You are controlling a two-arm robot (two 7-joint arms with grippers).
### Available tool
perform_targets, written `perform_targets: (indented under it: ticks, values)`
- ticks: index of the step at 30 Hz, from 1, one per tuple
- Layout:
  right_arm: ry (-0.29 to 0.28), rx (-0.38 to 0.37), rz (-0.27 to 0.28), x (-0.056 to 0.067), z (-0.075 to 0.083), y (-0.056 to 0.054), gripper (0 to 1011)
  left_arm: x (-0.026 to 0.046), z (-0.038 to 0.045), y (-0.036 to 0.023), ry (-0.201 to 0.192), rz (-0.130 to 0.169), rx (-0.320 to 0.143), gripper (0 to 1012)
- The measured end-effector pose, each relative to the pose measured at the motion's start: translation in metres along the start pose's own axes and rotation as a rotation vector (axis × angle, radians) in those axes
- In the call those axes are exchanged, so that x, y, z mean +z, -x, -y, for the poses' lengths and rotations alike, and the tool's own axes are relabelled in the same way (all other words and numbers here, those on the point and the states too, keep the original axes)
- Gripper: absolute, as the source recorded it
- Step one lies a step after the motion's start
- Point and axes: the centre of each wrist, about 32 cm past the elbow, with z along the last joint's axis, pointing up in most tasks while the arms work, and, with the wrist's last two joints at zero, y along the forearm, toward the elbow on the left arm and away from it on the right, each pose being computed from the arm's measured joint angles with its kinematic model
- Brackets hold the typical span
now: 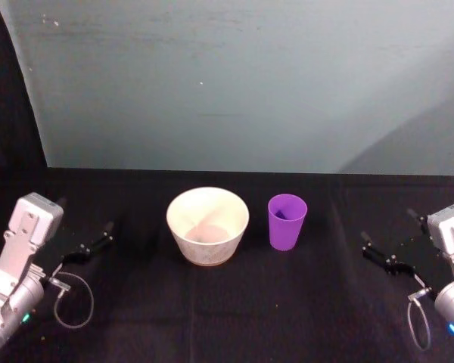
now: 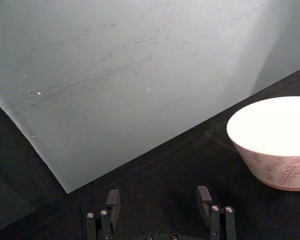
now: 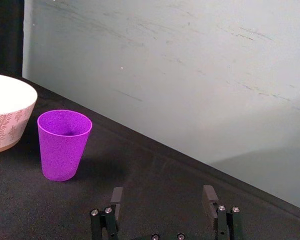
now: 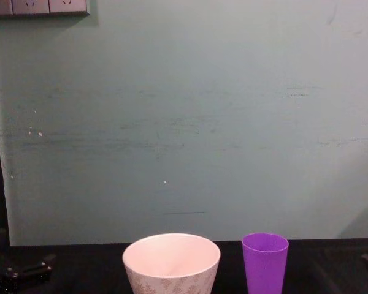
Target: Pick up the cup and pour the mung beans from the cup into the bowl.
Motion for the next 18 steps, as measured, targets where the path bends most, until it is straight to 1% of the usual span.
perform_targets:
  ticks: [18]
  values:
    - [0.000, 0.000, 0.000, 0.0000, 0.0000, 0.0000, 1003, 0.0000, 0.0000, 0.0000, 0.000, 0.000, 0.000, 1011]
